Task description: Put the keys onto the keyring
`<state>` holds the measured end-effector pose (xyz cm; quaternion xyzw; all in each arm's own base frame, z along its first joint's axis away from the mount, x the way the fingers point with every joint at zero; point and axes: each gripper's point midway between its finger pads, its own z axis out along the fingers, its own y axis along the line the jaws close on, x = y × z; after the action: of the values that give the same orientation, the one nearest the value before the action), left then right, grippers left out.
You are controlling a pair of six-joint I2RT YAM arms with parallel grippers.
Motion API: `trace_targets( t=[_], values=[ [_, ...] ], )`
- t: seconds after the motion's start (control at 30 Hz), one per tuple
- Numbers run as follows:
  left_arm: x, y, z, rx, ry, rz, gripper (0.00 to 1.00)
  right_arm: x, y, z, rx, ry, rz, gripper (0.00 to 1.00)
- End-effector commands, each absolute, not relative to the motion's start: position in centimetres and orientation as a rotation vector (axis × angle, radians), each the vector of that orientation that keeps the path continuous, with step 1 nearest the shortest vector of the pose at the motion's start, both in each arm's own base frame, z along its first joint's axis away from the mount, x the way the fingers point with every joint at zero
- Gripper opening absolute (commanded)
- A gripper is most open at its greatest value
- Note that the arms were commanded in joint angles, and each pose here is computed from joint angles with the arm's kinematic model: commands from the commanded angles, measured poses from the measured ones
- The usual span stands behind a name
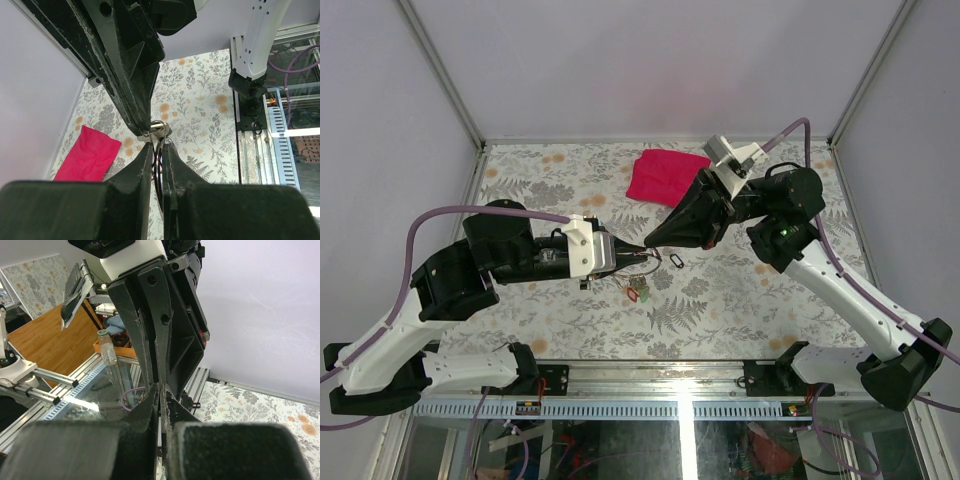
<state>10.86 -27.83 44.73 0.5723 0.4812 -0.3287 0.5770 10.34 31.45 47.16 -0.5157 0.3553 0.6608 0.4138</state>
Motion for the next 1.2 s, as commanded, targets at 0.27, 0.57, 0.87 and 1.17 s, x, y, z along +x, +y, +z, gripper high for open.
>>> trace_targets(
  t=[0.27, 0.57, 0.87, 1.17],
  values=[
    [11.6, -27.5, 50.0, 1.195, 0.988, -0.743, 0.00, 8.6, 31.3, 45.9, -1.412, 0.880, 1.724, 0.00],
    [11.6, -27.6, 49.9, 1.197, 0.990, -0.746, 0.00, 8.7, 31.4, 45.7, -1.413, 0.885, 1.726, 0.00],
    [11.5, -27.7, 49.9, 1.200, 0.988, -0.750, 0.00, 8.7, 31.5, 45.3, -1.417, 0.892, 1.732, 0.00],
    [11.5, -27.6, 50.1, 1.198, 0.984, -0.752, 0.00, 8.6, 31.5, 45.0, -1.423, 0.900, 1.736, 0.00]
  ],
)
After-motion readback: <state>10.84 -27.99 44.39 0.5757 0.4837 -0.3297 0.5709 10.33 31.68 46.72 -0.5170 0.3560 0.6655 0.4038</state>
